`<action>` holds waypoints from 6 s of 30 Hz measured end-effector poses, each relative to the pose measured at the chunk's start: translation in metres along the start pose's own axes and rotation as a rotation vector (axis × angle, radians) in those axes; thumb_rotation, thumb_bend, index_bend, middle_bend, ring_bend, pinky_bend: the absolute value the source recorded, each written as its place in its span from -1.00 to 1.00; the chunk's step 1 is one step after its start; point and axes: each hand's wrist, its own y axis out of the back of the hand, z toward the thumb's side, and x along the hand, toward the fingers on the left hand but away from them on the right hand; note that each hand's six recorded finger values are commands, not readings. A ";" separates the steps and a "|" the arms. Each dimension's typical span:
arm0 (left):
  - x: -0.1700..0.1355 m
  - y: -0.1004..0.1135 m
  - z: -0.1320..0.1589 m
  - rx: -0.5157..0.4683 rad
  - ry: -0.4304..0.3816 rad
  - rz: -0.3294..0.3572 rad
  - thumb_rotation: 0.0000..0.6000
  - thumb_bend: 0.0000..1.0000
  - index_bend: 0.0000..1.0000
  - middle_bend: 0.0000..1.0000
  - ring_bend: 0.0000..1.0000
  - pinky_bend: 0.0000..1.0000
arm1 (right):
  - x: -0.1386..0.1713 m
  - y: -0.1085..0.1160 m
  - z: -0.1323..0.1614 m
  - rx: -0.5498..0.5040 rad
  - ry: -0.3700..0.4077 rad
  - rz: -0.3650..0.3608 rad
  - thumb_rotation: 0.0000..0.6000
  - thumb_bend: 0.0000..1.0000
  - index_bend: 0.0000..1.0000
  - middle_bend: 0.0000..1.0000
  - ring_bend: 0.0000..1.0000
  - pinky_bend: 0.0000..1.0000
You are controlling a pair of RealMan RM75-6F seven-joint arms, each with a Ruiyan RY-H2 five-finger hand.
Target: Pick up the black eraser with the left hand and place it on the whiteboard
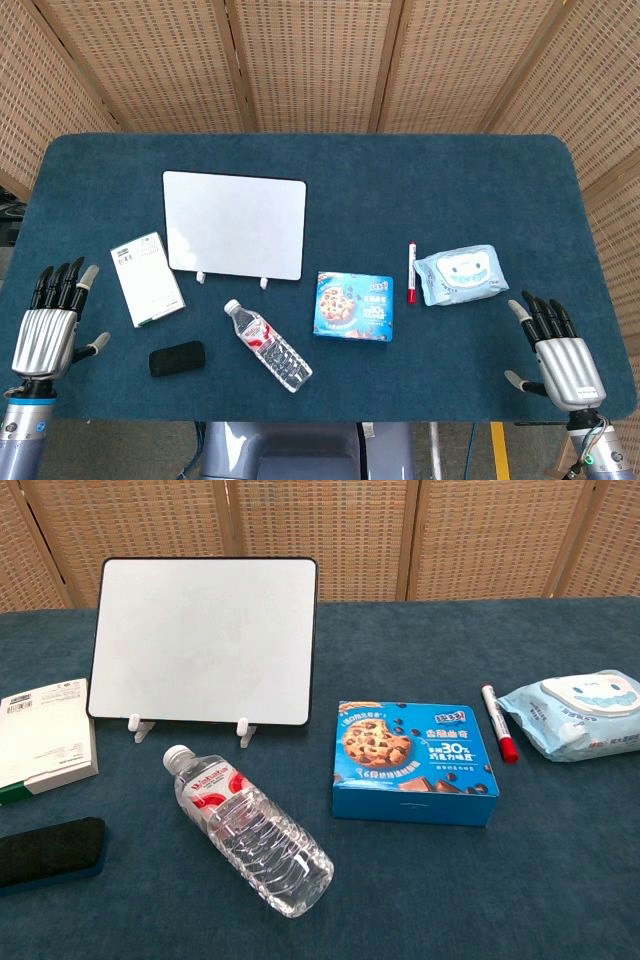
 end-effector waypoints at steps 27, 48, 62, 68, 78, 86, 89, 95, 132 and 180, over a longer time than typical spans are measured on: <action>0.000 -0.001 0.002 -0.011 -0.012 -0.012 1.00 -1.00 -1.00 -1.00 -1.00 -1.00 | 0.001 0.000 0.002 -0.007 -0.006 0.000 1.00 -0.89 -1.00 -1.00 -1.00 -1.00; -0.001 -0.008 0.033 -0.137 -0.087 -0.146 1.00 -1.00 -0.86 -1.00 -1.00 -1.00 | 0.001 0.006 -0.003 -0.034 -0.017 -0.021 1.00 -0.89 -1.00 -1.00 -1.00 -1.00; -0.015 -0.034 0.048 -0.092 -0.089 -0.405 1.00 -1.00 -0.49 -1.00 -1.00 -1.00 | 0.002 0.006 -0.003 -0.051 -0.007 -0.016 1.00 -0.89 -1.00 -1.00 -1.00 -1.00; -0.016 -0.044 0.048 -0.074 -0.079 -0.457 1.00 -1.00 -0.46 -1.00 -1.00 -1.00 | 0.002 0.007 -0.003 -0.055 -0.004 -0.017 1.00 -0.89 -1.00 -1.00 -1.00 -1.00; -0.019 -0.059 0.051 -0.051 -0.038 -0.484 1.00 -1.00 -0.38 -1.00 -1.00 -1.00 | 0.003 0.006 -0.002 -0.054 0.000 -0.016 1.00 -0.89 -1.00 -1.00 -1.00 -1.00; -0.023 -0.066 0.054 -0.054 0.023 -0.485 1.00 -1.00 -0.37 -1.00 -1.00 -1.00 | 0.004 0.007 0.000 -0.056 0.007 -0.017 1.00 -0.89 -1.00 -1.00 -1.00 -1.00; -0.023 -0.069 0.055 -0.059 0.038 -0.491 1.00 -1.00 -0.37 -1.00 -1.00 -1.00 | 0.004 0.007 0.000 -0.057 0.010 -0.018 1.00 -0.89 -1.00 -1.00 -1.00 -1.00; -0.020 -0.076 0.060 -0.073 0.053 -0.507 1.00 -1.00 -0.37 -1.00 -1.00 -1.00 | 0.005 0.007 0.001 -0.059 0.014 -0.018 1.00 -0.89 -1.00 -1.00 -1.00 -1.00; -0.006 -0.098 0.094 -0.083 0.034 -0.555 1.00 -1.00 -0.33 -1.00 -1.00 -1.00 | 0.007 0.009 0.000 -0.066 0.015 -0.023 1.00 -0.89 -1.00 -1.00 -1.00 -1.00; 0.008 -0.084 0.094 -0.099 0.040 -0.475 1.00 -0.37 -0.16 -1.00 -1.00 -1.00 | 0.008 0.009 0.000 -0.069 0.017 -0.025 1.00 -0.89 -1.00 -1.00 -1.00 -1.00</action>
